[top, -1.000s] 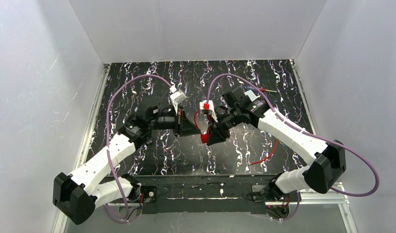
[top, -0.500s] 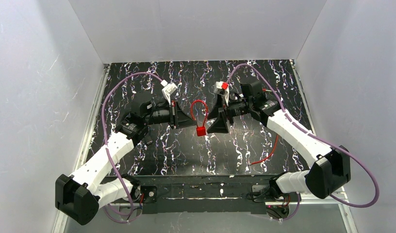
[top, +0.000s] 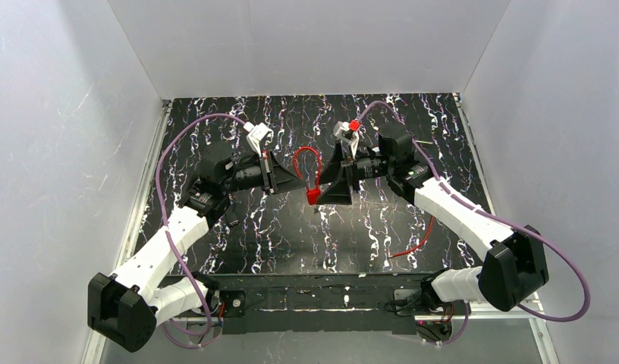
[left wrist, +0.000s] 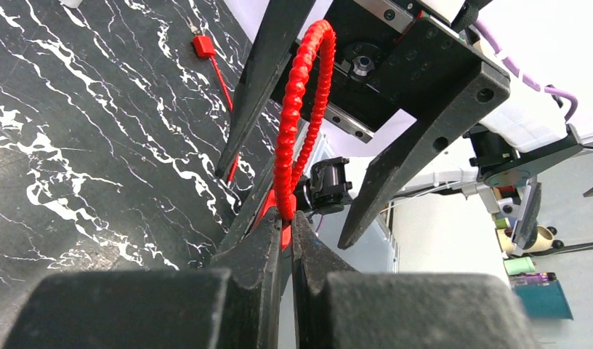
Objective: Lock with the key
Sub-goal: Lock the lock.
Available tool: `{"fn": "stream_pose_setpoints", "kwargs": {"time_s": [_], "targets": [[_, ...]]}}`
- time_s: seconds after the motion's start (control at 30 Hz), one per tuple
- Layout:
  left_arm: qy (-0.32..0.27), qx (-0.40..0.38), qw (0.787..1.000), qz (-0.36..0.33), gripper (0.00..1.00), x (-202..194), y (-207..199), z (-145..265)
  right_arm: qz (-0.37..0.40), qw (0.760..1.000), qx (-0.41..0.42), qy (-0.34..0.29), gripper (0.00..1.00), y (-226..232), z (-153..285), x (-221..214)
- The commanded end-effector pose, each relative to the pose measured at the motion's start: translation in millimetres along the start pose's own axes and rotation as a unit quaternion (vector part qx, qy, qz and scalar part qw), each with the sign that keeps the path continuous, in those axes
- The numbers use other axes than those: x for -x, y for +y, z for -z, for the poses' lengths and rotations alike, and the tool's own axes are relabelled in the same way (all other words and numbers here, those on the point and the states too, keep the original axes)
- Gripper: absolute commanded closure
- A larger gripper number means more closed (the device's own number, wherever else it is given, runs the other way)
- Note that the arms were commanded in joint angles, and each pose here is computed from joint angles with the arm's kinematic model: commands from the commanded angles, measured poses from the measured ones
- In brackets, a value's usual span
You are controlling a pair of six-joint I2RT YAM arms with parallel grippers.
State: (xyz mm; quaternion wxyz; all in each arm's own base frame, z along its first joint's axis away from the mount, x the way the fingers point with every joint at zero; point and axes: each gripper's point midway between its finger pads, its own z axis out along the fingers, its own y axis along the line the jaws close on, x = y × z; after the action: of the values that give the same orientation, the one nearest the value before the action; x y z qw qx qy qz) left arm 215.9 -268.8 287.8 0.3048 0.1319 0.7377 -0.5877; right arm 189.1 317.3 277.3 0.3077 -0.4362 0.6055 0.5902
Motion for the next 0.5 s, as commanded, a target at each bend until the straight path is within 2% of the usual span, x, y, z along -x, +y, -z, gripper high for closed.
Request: {"fn": "stream_pose_setpoints", "kwargs": {"time_s": [0.0,0.13,0.3,0.47], "targets": [[-0.02,-0.02,1.0,-0.007,1.0,9.5,-12.6,2.4,0.017,0.999,0.02,-0.024,0.09,5.4,-12.2,16.3],[-0.023,-0.022,0.999,-0.005,1.0,10.8,-14.4,3.2,0.011,0.999,0.03,-0.031,0.13,6.3,-17.2,19.9],[-0.028,-0.021,0.999,-0.005,1.0,12.0,-13.3,3.6,0.002,0.999,0.043,-0.032,0.27,9.8,-18.4,16.7],[-0.034,-0.023,0.999,0.004,1.0,13.3,-11.9,4.5,-0.002,0.998,0.05,-0.027,0.35,12.6,-17.5,10.0]]}}
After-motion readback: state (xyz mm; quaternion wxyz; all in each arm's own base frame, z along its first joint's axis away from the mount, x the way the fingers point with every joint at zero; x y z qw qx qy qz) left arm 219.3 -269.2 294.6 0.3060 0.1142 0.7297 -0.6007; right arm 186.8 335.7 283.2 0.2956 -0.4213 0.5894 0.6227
